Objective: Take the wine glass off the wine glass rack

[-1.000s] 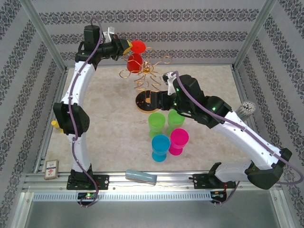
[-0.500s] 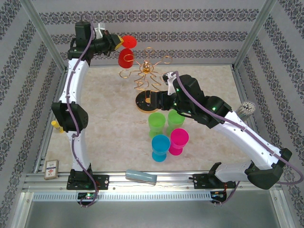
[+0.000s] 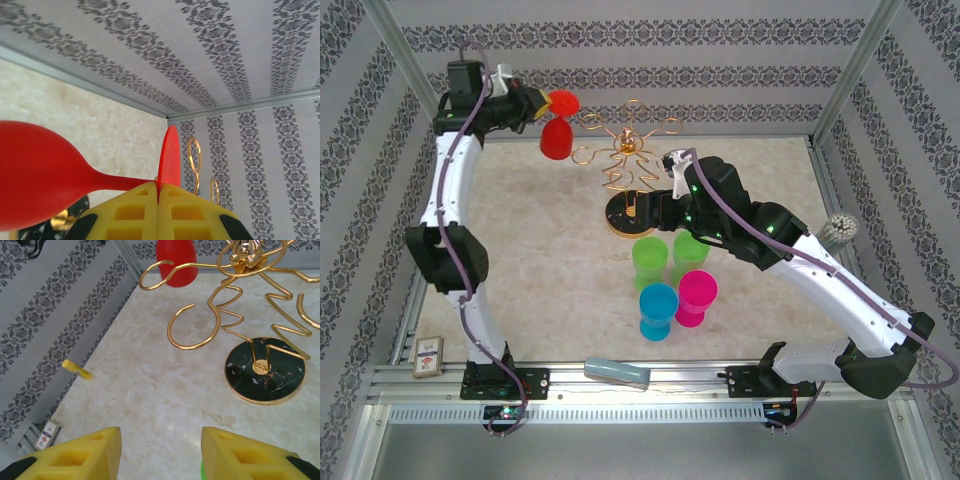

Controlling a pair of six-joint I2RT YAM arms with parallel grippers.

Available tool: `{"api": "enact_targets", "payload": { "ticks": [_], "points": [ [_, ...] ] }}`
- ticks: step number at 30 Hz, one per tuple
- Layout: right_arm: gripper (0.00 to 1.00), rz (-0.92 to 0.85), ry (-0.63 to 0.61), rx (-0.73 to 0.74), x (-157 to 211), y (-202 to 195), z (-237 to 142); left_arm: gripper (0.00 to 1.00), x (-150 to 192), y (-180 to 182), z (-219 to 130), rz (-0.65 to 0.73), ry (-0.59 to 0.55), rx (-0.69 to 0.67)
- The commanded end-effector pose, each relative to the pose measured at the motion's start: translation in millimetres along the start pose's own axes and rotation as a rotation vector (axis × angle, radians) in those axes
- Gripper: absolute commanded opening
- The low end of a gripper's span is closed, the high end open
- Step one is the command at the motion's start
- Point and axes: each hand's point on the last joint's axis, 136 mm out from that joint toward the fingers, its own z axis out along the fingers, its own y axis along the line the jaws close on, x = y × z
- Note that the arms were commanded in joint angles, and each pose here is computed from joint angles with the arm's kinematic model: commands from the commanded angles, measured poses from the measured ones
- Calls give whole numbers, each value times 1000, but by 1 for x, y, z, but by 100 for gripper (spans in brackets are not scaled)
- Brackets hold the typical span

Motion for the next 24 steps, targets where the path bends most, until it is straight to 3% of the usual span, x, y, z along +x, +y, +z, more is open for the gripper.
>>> {"api": "enact_targets", "payload": {
  "ticks": [1,6,16,24],
  "points": [
    [46,23,-23,-37,-4,5,-7,0,-6,-20,-43,75,-80,71],
    [46,21,-20,-45,-3,6,-8,0,24,-6,-71,81,-76,42],
    [46,25,-7,-70,6,6,-14,0,124,42,-114,134,14,-185],
    [46,44,7,-91,18,4,-18,0,173,64,-145,226,39,-322]
  ]
}}
